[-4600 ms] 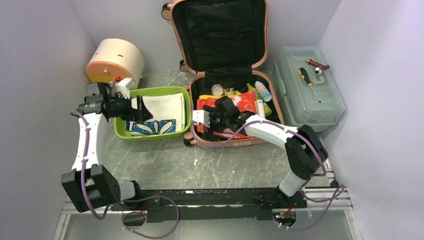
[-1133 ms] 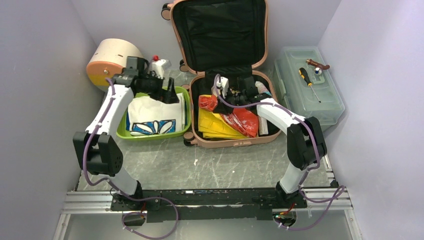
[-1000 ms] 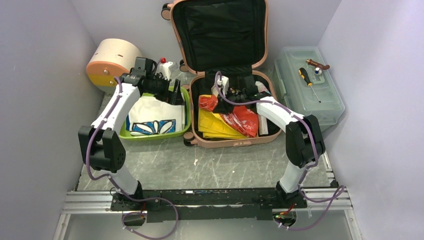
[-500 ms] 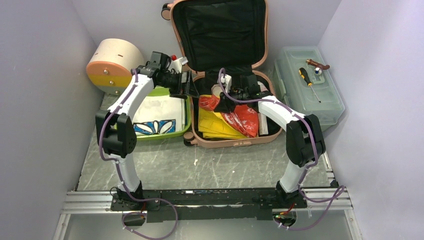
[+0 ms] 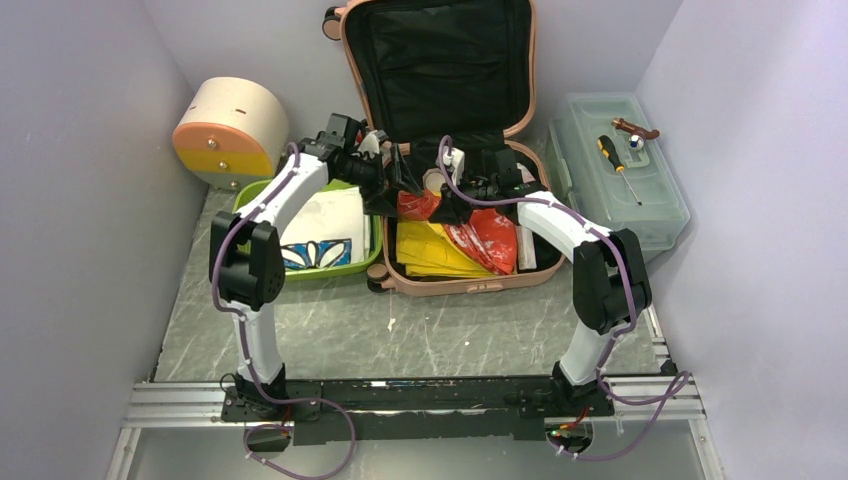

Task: Open, take out, and arrange the luggage
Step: Pass from the right arm to the left

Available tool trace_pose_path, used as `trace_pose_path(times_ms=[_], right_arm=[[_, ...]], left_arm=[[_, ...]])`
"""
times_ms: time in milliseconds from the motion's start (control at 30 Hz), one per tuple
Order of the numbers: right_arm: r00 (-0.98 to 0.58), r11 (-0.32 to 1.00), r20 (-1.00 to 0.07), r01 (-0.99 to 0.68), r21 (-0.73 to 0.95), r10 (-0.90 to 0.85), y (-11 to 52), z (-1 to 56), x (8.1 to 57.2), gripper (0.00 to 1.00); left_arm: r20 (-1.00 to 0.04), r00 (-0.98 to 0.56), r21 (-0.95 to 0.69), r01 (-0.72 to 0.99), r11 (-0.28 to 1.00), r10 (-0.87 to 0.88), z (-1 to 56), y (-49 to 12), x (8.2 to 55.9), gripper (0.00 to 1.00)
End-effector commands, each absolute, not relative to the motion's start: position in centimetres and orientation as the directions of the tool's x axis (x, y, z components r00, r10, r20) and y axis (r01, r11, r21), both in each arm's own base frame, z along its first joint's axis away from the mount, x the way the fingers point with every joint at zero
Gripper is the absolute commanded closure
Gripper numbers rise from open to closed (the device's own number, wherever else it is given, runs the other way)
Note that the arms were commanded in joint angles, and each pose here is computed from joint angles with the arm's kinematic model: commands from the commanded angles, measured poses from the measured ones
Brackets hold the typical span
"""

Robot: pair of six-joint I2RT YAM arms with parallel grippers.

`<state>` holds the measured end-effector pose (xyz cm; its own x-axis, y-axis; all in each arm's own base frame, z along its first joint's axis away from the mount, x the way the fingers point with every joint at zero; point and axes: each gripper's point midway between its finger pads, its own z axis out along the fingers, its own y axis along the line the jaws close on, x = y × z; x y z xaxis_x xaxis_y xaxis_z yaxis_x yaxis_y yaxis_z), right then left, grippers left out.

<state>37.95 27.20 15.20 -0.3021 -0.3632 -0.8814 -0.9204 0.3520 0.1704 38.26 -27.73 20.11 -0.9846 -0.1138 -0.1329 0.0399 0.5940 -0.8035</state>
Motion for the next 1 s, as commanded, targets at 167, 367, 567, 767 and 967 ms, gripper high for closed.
trace_pose_path(times_ms=[167, 367, 567, 767, 967], right_arm=[[-0.268, 0.451, -0.88, -0.89, 0.071, -0.392, 24.1, 15.3, 40.0, 1.0], [-0.262, 0.425, -0.882, -0.902, 0.079, -0.392, 24.3, 15.2, 39.5, 1.0], [-0.255, 0.392, -0.883, -0.916, 0.09, -0.394, 24.4, 14.9, 38.6, 1.0], [-0.258, 0.379, -0.884, -0.92, 0.101, -0.389, 24.5, 14.4, 38.2, 1.0], [-0.254, 0.352, -0.891, -0.929, 0.116, -0.377, 24.9, 14.7, 37.8, 1.0]], left_arm=[[0.049, -0.983, -0.784, -0.148, 0.602, -0.177, 15.9, -29.4, 39.3, 0.0], [0.082, -0.977, -0.76, -0.191, 0.621, -0.199, 13.9, -29.6, 40.3, 0.0], [0.11, -0.969, -0.765, -0.226, 0.603, -0.223, 13.6, -29.9, 40.8, 0.0], [0.132, -0.956, -0.813, -0.255, 0.523, -0.26, 15.0, -30.2, 41.7, 0.0], [0.171, -0.948, -0.779, -0.297, 0.552, -0.268, 13.0, -31.0, 41.0, 0.01]])
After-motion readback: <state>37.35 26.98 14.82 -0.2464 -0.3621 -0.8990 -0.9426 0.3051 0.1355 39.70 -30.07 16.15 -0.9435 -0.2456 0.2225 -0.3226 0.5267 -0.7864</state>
